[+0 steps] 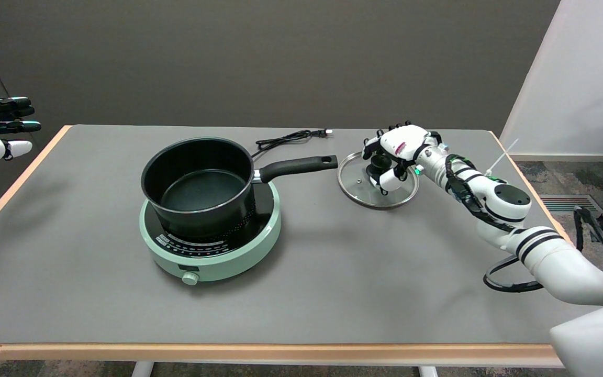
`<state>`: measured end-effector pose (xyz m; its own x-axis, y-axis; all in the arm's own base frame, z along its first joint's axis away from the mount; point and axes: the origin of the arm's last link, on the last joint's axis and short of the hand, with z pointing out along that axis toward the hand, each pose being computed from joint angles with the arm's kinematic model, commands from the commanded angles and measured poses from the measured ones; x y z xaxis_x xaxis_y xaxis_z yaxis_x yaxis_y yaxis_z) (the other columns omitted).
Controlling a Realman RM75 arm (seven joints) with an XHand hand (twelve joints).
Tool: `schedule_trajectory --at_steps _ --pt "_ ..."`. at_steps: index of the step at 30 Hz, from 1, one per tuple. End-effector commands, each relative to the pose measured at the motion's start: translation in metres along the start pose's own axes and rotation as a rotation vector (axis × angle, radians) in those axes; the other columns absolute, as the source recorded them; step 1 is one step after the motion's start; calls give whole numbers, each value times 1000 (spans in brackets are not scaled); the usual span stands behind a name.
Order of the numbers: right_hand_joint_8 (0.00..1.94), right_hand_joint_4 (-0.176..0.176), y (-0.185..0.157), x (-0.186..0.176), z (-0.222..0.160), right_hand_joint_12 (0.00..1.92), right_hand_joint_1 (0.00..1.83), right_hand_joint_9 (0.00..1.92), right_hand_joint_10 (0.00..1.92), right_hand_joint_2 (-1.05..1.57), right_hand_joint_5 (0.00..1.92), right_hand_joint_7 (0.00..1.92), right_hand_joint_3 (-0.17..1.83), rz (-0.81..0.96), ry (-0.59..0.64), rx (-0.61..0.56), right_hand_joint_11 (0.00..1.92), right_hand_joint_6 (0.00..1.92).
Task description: Pick up the pot lid.
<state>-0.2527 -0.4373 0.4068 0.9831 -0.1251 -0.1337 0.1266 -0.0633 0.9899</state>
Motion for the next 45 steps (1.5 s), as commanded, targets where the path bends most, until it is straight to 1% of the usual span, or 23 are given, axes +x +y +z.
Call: schedule_trajectory --at_steps 1,11,13,14,37,39,45 --pt "284 176 7 0 0 836 824 744 619 642 647 773 890 -10 -11 -5 482 421" --pt "271 176 14 3 -2 846 822 743 628 643 653 765 891 -23 -10 -13 483 436" --pt "270 176 19 -2 -4 849 819 743 627 647 658 765 888 -10 -18 -28 485 449" --pt "269 176 14 2 -2 853 820 744 627 648 660 767 887 -20 -12 -10 485 453" --pt "309 176 9 -1 3 869 818 769 672 669 675 815 871 -26 -29 6 496 492" --pt "356 176 9 -1 3 862 745 758 699 668 651 801 946 -26 -29 7 505 542" --pt "370 176 8 -3 2 875 750 770 714 677 658 817 945 -26 -31 11 511 550"
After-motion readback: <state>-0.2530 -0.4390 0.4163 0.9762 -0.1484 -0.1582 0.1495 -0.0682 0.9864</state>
